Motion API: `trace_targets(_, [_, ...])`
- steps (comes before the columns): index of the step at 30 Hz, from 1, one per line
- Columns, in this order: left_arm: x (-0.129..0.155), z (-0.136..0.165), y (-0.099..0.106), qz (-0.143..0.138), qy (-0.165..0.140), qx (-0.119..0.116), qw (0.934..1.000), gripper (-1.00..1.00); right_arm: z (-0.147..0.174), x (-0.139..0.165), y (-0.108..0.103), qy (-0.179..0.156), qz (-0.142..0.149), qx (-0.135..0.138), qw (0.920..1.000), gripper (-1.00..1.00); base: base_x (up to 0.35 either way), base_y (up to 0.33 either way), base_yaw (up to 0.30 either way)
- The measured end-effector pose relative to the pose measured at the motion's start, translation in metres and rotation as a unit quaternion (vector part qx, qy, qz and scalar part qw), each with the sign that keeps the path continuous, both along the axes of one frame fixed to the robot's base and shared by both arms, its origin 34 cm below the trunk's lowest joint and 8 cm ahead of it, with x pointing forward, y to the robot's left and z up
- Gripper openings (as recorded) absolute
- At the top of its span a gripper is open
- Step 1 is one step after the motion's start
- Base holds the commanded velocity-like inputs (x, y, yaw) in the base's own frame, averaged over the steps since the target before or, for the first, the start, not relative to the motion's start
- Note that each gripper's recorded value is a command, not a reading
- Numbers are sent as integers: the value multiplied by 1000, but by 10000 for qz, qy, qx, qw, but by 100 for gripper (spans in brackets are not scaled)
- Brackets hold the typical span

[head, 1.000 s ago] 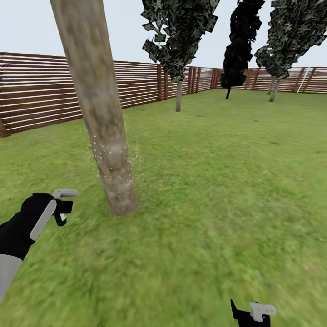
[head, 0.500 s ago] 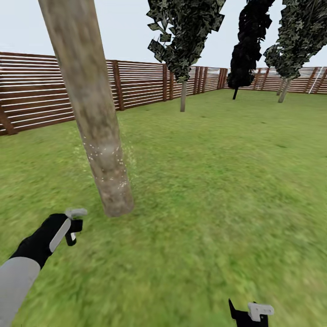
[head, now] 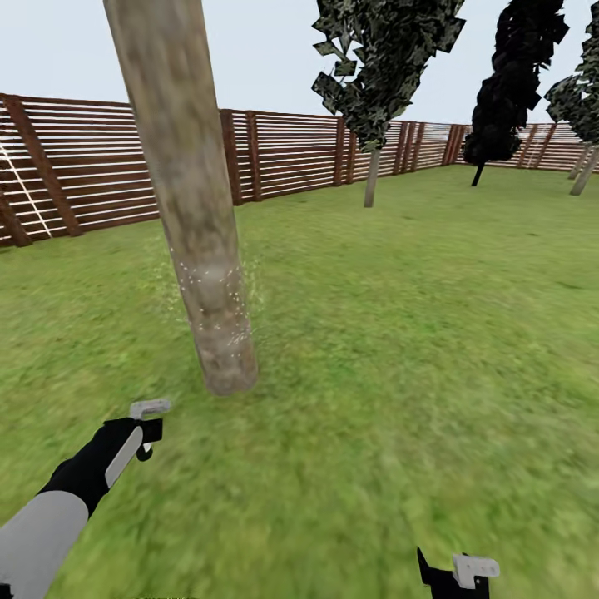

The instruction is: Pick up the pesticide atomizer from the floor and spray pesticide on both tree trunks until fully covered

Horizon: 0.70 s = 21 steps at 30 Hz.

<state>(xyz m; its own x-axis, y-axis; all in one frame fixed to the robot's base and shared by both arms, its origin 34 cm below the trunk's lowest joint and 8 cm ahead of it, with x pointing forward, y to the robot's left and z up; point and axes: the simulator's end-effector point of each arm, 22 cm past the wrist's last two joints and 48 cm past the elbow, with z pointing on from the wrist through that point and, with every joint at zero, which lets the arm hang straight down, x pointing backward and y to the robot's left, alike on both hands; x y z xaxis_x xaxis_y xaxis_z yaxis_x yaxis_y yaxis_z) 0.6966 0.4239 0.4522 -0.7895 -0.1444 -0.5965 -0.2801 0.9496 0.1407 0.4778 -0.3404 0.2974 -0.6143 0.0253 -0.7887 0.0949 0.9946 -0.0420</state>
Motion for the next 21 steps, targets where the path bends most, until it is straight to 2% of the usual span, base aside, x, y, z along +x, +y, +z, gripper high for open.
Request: trace_targets(21, [-2, -3, -1, 1, 34, 3, 10000, -100, 0, 0, 0, -1, -5, 1, 10000, 100, 167, -250, 278])
